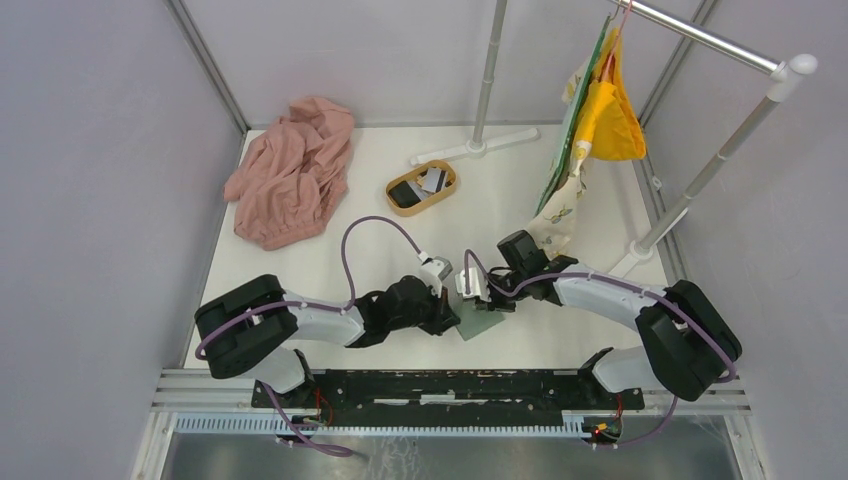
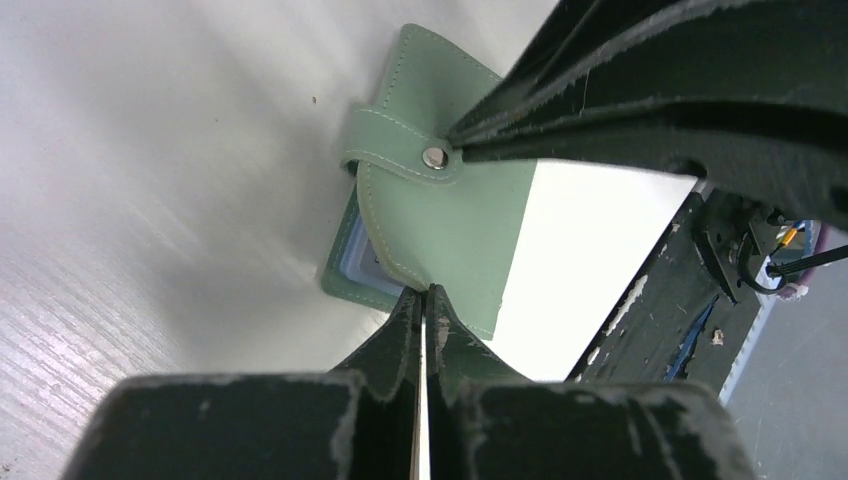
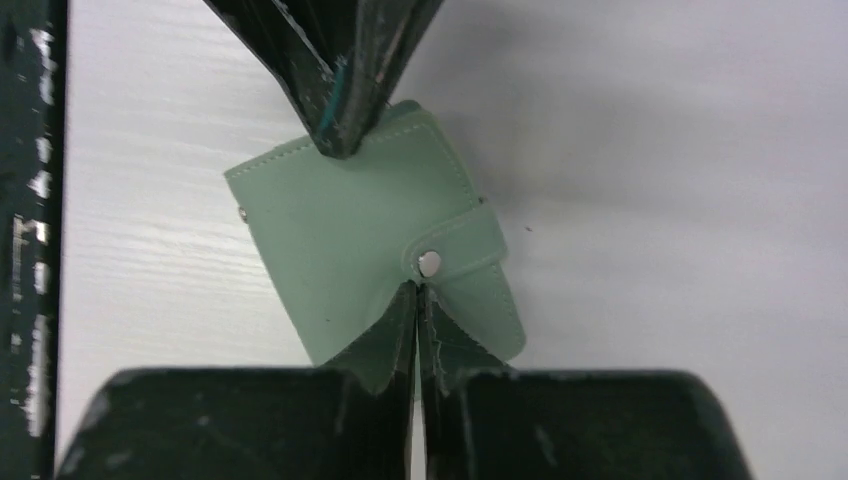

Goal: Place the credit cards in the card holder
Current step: Open the card holder at the center of the board.

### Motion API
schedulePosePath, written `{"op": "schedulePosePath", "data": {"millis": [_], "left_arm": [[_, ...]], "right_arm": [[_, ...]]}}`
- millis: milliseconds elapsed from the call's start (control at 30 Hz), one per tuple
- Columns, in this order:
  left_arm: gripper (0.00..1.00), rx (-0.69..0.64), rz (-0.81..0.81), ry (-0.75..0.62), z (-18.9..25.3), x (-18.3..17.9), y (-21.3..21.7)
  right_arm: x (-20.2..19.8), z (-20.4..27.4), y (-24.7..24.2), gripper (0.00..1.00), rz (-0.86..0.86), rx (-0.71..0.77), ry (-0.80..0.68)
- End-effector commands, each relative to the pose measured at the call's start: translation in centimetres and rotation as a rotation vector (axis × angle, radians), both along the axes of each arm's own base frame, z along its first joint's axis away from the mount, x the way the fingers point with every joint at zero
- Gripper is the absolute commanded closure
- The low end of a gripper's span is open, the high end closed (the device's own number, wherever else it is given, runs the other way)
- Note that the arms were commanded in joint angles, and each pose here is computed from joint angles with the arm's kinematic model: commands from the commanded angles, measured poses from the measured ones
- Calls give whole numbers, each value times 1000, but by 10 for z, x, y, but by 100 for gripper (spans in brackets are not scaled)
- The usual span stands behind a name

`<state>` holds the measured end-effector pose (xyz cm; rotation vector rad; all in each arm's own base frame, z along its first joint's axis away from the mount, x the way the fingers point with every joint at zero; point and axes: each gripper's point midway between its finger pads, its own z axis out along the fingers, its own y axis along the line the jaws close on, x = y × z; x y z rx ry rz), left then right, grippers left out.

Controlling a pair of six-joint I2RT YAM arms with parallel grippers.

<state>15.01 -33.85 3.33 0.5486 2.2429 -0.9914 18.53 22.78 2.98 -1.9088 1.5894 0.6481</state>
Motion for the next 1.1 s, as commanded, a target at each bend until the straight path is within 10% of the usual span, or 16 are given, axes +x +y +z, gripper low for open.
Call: {"op": "schedulePosePath", "data": {"millis": [0, 333, 533, 767, 1067], "left_arm": [[98, 1, -66, 22, -6, -12, 0], [98, 6, -56, 24, -7, -9, 4], [98, 5, -61, 21, -7, -8, 4], [98, -21, -81, 30, -4, -10, -3], [98, -26, -95, 43, -6, -12, -6]], "right_arm": [[34, 16, -4, 100, -107, 41, -98], [14, 22, 1, 99, 6, 101, -46], [-31, 14, 3, 62, 251, 104, 9], [-9, 1, 9, 53, 97, 41, -5], [-3, -7, 7, 63, 63, -14, -29]]}}
